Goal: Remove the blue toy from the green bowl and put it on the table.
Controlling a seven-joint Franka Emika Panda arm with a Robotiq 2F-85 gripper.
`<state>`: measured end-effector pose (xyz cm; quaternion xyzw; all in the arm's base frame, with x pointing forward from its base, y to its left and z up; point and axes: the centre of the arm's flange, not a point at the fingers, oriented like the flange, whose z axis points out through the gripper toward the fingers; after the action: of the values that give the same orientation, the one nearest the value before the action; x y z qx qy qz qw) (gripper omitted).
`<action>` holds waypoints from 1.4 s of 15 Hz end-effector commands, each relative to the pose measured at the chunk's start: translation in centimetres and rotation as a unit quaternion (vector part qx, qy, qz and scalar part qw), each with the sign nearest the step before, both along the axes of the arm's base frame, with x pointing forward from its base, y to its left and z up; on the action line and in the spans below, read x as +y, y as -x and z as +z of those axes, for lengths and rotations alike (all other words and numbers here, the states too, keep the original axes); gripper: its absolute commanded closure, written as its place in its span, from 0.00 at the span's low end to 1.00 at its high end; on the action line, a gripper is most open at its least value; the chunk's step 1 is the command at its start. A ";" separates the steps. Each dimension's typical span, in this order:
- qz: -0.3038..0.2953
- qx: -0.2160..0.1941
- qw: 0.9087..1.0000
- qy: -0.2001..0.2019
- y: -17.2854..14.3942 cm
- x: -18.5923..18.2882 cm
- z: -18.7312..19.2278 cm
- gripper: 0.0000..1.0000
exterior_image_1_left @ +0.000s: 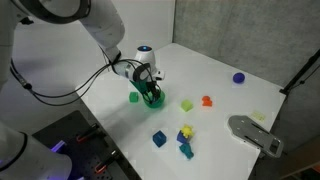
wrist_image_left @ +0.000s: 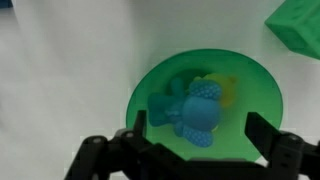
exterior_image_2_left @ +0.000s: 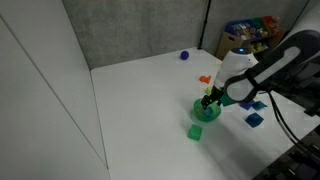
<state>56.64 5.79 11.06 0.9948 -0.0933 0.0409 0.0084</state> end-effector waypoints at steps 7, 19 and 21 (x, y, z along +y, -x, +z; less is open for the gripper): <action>0.019 -0.060 0.998 -0.002 -1.2 1.3 -4.8 0.05; 0.004 -0.092 0.996 0.014 -1.7 0.6 1.3 0.87; -0.001 -0.100 0.995 0.013 -1.8 0.3 3.2 0.89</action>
<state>58.93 6.48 10.38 0.9862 -0.0866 0.1404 0.0113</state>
